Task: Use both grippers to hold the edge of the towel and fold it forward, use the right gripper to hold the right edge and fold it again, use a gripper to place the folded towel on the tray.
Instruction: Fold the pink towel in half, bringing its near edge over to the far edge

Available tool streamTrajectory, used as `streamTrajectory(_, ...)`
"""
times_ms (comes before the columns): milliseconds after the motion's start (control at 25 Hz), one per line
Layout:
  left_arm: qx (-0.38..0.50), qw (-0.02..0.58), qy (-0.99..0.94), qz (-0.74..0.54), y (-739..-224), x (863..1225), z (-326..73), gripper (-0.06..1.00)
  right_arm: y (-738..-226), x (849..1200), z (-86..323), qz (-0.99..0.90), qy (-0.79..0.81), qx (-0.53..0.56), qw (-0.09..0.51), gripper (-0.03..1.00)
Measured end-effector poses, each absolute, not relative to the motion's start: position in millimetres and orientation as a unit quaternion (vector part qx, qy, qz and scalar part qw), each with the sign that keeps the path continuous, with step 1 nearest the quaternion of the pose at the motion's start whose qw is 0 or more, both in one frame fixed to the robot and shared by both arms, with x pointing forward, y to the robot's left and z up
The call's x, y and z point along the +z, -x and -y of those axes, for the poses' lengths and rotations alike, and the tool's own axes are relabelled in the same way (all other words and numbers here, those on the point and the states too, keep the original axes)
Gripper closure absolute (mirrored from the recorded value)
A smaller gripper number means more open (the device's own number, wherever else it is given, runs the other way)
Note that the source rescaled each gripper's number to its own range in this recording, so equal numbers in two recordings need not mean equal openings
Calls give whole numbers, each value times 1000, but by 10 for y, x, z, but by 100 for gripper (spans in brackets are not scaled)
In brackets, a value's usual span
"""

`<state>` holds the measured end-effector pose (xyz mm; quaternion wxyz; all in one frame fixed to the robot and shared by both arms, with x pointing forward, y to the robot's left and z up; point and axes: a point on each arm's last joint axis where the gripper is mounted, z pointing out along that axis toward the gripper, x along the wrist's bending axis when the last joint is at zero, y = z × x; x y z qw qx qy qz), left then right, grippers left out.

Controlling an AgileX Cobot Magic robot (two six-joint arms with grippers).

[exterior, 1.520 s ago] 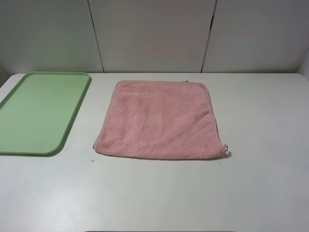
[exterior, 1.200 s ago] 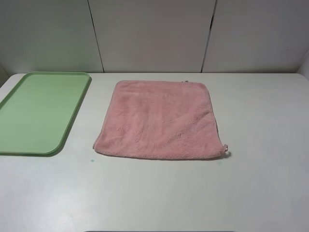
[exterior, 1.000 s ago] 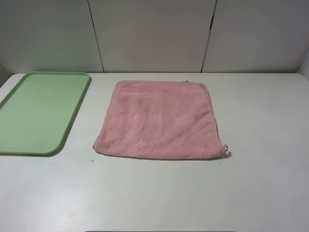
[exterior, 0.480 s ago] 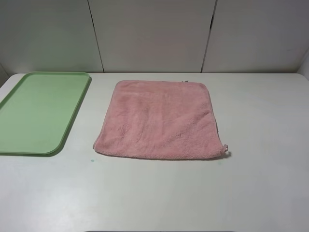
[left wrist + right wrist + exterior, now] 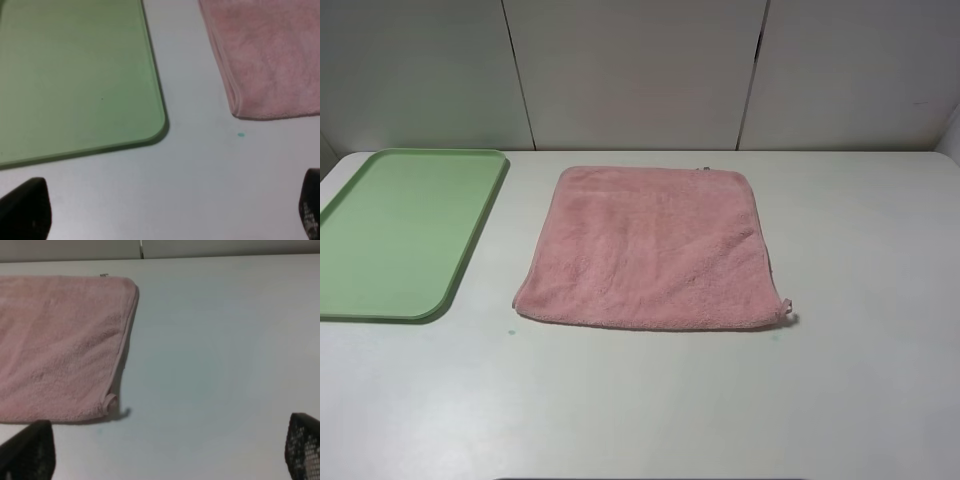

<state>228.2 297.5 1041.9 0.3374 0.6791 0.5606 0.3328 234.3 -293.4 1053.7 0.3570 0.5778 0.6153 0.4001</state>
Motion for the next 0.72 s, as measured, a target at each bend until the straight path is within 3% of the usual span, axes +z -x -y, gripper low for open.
streamTrajectory(360,308,359,-682,-558,-2282,10595,-2920,-6,-2390,10669,2923,-618,-581,399,347,-3)
streamTrajectory(720,267,281,-756,-527,-2771,10967,-2895,-5,-2930,10790,2886,-681,-584,336,287,-3)
